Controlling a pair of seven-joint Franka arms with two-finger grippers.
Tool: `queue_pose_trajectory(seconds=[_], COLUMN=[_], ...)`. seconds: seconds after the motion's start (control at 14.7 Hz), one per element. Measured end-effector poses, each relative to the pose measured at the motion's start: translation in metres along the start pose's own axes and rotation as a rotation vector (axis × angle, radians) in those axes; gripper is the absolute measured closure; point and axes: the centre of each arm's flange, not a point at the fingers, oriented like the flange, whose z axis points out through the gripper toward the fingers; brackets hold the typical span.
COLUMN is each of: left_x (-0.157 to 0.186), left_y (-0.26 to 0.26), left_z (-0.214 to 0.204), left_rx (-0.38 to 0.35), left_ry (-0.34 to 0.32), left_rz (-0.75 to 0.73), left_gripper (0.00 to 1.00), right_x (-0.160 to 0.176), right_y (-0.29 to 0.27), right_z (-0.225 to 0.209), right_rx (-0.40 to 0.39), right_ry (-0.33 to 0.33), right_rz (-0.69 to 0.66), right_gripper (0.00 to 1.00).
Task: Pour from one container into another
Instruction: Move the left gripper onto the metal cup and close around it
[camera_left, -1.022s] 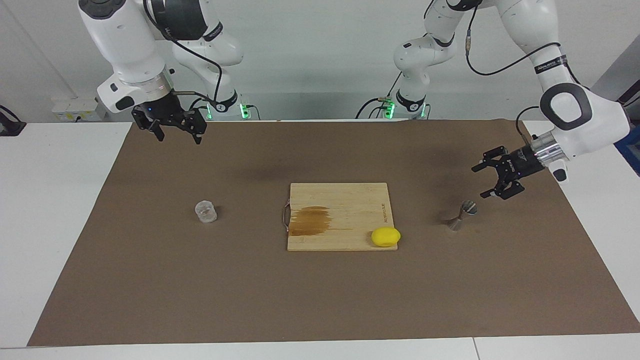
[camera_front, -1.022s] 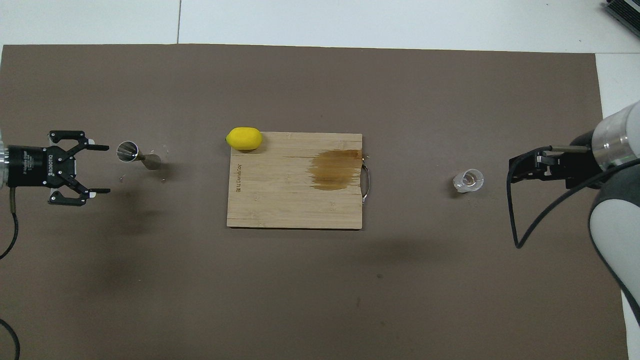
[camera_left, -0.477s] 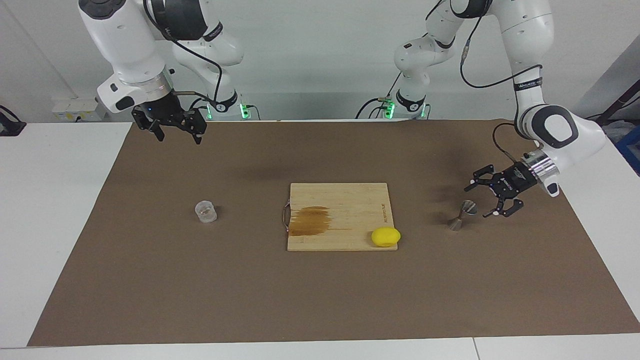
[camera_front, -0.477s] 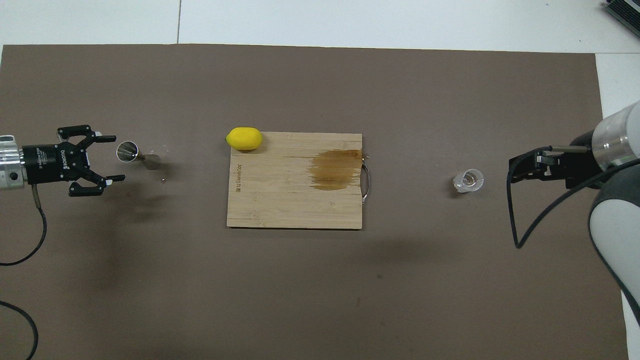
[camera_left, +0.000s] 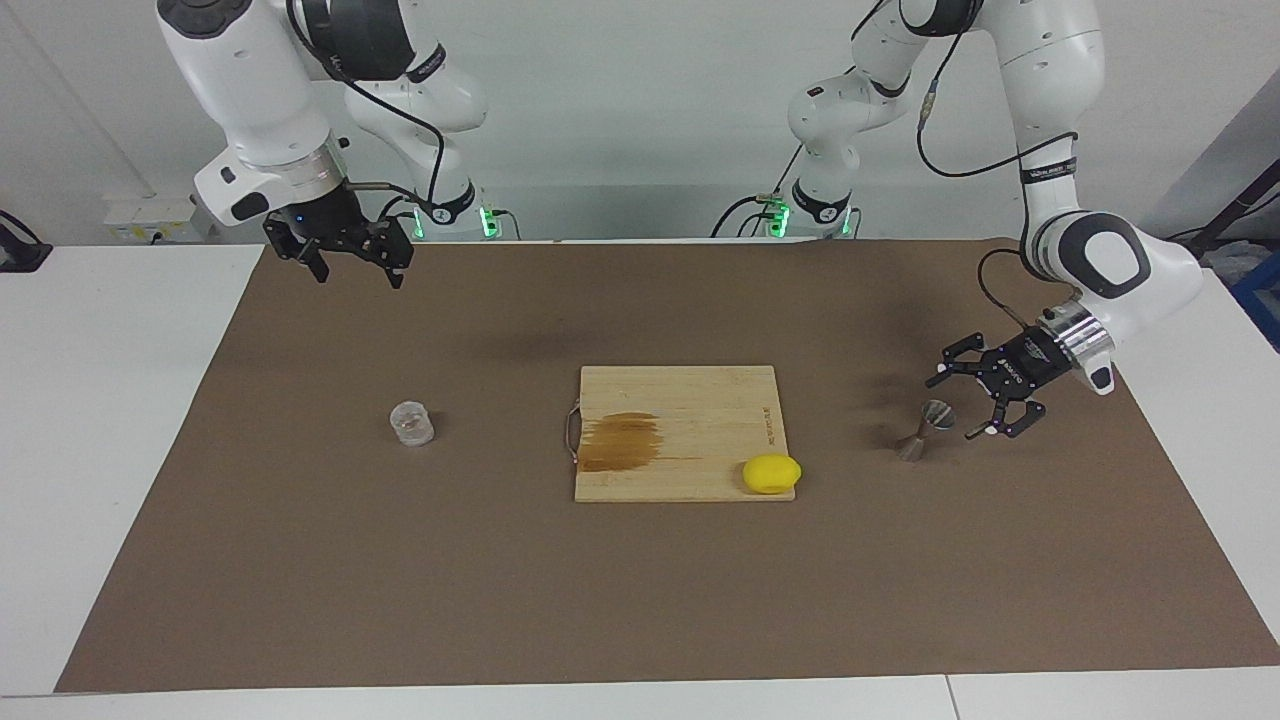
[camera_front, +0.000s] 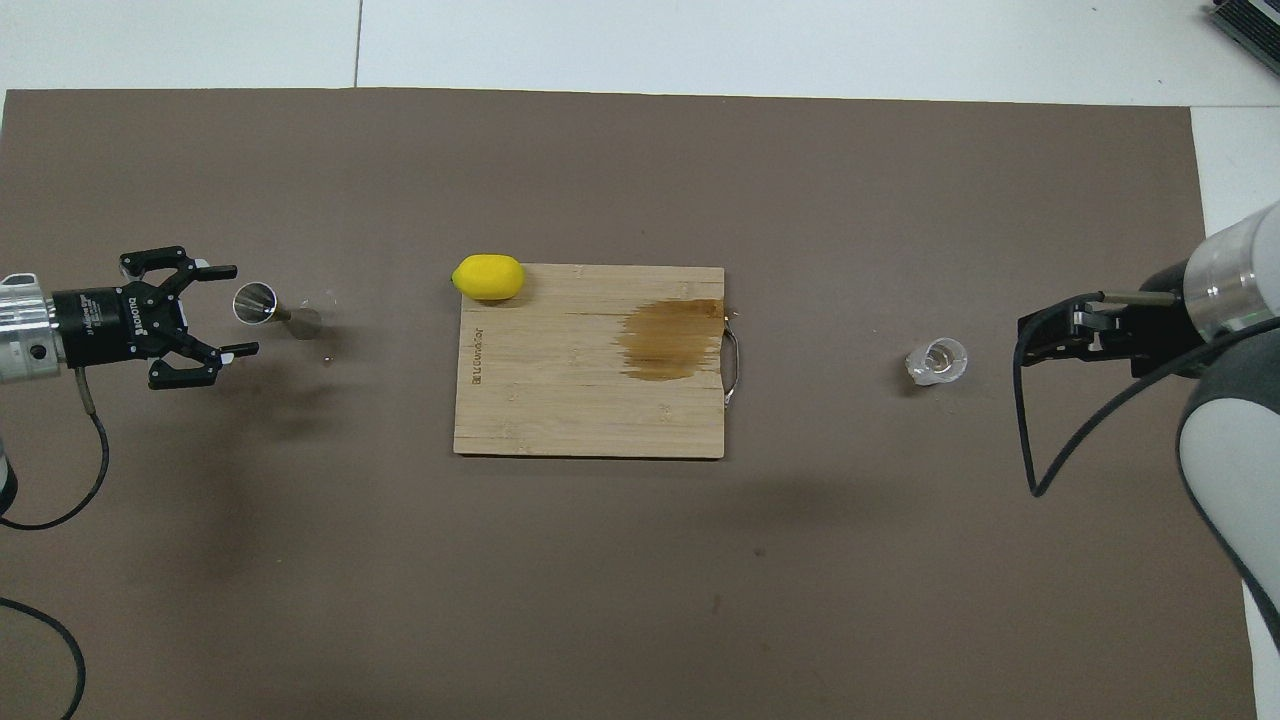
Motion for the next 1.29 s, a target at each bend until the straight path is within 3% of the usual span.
queue_pose_trajectory(seconds=[0.75,1.29], left_x=[-0.004,-0.003], left_y=[-0.005,-0.005], left_z=[0.013,0.014], left_rx=[0.021,0.023], left_ry=[-0.007,-0.007], left_rz=[0.0,-0.001], left_gripper=[0.0,0.11], right_x=[0.0,0.0], right_y=[0.0,0.0], right_z=[0.0,0.0], right_rx=[0.0,0.0], right_ry=[0.0,0.0], right_rz=[0.0,0.0], right_gripper=[0.0,0.0])
